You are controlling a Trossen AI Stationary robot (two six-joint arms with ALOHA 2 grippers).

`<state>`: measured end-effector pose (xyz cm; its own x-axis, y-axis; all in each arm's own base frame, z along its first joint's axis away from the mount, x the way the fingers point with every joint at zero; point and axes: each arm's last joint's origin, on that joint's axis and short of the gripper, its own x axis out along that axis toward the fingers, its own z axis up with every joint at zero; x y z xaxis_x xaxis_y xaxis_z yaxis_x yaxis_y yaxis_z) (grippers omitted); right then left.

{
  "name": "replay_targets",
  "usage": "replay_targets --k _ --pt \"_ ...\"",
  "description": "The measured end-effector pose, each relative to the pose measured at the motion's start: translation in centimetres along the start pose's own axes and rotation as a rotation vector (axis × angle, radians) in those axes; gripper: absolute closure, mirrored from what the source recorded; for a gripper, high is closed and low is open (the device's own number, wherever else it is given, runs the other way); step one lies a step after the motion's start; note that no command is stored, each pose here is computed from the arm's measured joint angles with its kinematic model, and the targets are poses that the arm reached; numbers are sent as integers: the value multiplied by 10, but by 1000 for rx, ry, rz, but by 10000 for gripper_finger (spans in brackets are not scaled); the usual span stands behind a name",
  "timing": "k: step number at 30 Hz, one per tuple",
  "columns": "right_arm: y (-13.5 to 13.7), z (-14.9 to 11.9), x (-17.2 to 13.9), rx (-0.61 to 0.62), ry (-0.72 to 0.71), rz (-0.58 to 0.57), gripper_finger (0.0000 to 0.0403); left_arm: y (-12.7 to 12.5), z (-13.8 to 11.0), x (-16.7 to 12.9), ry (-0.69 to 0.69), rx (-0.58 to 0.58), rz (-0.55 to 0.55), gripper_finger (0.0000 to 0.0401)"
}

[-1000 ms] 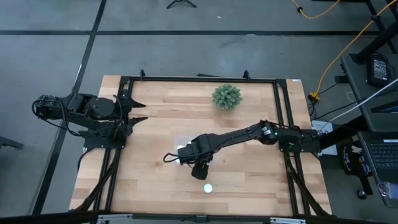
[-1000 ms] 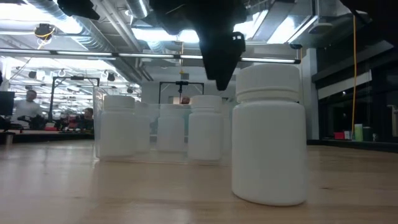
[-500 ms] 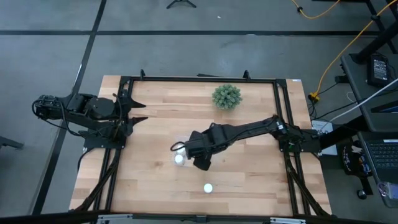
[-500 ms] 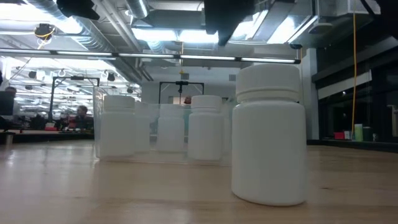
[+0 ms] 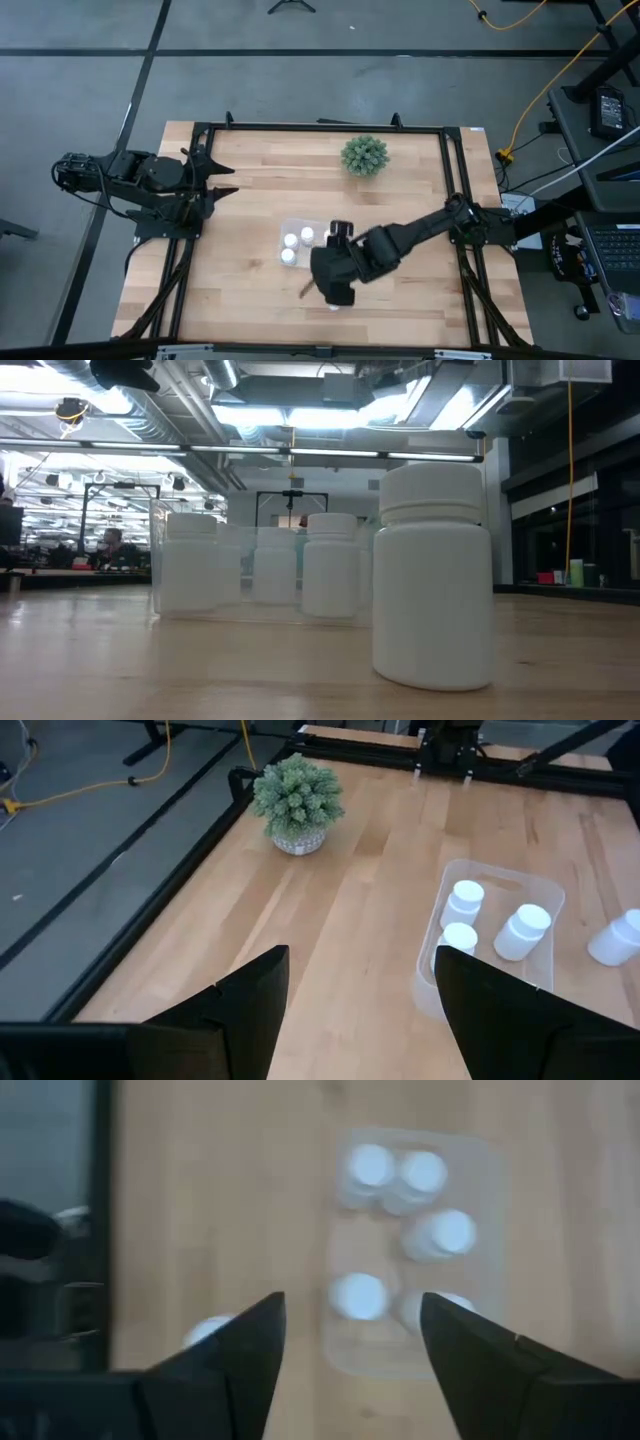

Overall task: Pick and place pill bottles into a basket
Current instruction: Put the white medicine bottle into the transparent bin

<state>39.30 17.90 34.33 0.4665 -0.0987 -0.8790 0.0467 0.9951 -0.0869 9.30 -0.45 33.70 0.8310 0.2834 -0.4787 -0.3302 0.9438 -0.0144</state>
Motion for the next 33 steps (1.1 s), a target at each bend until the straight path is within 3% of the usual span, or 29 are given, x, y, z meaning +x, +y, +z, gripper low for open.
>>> replay_targets --k 8,11,16,26,33 --pt "10 0 -3 22 -38 36 169 0 0 0 1 28 0 157" --pt "13 9 -4 91 -115 75 169 0 0 0 0 29 0 157" --pt "17 19 -6 88 -222 129 169 0 0 0 1 52 0 157" --pt "19 7 10 302 -70 144 163 0 0 0 1 58 0 157" --pt "22 -7 33 411 63 132 115 0 0 0 3 59 0 157"
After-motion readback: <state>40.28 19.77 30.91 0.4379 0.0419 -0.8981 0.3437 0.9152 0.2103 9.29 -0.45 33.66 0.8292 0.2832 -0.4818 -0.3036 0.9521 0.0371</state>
